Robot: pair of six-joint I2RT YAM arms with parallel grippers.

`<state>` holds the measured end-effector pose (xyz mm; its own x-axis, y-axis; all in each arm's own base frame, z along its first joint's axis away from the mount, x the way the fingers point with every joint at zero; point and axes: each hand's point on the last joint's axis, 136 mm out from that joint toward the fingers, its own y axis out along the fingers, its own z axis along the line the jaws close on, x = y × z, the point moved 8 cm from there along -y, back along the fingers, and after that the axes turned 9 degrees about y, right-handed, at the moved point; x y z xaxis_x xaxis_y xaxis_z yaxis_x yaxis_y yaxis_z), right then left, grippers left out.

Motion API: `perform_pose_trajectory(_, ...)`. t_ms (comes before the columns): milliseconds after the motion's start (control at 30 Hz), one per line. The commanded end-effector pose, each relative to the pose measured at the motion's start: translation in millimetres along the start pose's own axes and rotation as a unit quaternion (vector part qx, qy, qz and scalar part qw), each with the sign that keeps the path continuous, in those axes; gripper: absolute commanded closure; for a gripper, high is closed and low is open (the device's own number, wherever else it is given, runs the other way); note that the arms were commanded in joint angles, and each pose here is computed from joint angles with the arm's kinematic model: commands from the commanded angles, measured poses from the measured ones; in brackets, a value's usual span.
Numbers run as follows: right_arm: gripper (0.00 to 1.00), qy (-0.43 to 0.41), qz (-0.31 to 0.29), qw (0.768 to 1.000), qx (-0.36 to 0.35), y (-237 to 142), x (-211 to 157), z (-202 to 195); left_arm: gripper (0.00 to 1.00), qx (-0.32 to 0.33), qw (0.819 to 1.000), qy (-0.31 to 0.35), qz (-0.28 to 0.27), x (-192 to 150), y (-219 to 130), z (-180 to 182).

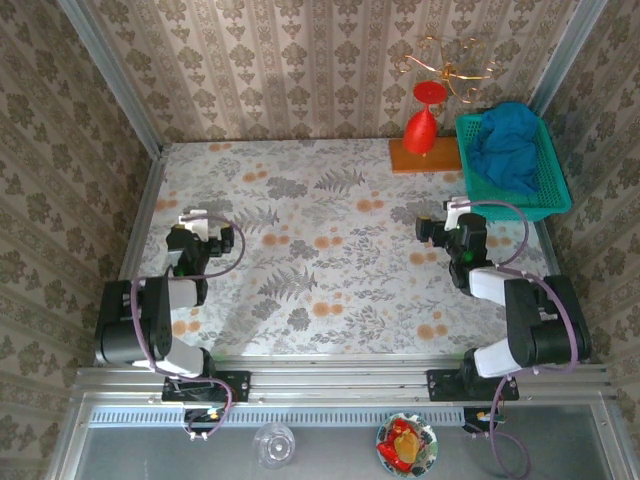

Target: Fold the inside-out t-shirt

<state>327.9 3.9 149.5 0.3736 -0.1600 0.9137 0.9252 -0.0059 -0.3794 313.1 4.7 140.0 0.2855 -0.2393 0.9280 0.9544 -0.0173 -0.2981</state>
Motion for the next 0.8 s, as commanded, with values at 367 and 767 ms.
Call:
perform_pose_trajectory(367,0.04,0.086,0.104,0.981,-0.140,-39.9,50.0,-15.7,0.00,-0.002,0.982,-0.141,0.122,43.3,-47.5,-9.8)
perform_pose_trajectory(767,0.22,0.199,0.157,0.946,-0.204,-5.2,103.2,-64.3,0.02,-0.158,0.944,-0.174,0.232,96.3,-88.2,-18.6)
